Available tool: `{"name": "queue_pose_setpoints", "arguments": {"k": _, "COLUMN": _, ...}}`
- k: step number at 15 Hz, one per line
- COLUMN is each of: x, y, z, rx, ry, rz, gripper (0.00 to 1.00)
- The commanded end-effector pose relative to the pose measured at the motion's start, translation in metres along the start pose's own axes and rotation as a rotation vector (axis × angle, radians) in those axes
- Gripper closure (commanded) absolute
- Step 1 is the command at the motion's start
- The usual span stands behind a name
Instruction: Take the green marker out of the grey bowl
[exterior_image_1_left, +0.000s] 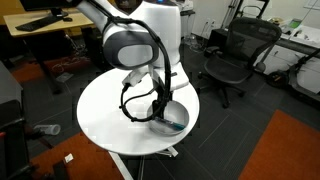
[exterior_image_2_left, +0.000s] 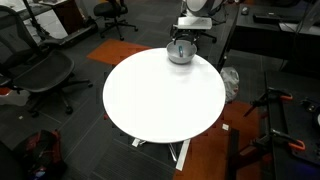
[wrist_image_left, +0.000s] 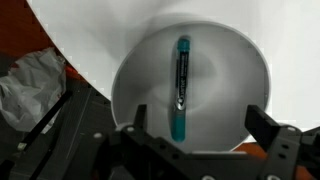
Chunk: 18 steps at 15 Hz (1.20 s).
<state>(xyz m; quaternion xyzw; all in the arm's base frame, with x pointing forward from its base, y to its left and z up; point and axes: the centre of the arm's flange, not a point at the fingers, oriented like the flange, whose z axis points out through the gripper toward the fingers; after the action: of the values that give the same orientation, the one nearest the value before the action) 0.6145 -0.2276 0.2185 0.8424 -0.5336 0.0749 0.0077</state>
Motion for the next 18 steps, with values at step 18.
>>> {"name": "queue_pose_setpoints", "arguments": {"k": 18, "x": 0.032, "y": -0.014, "z": 0.072, "rx": -0.084, "ry": -0.031, "rz": -0.007, "gripper": 0.12}}
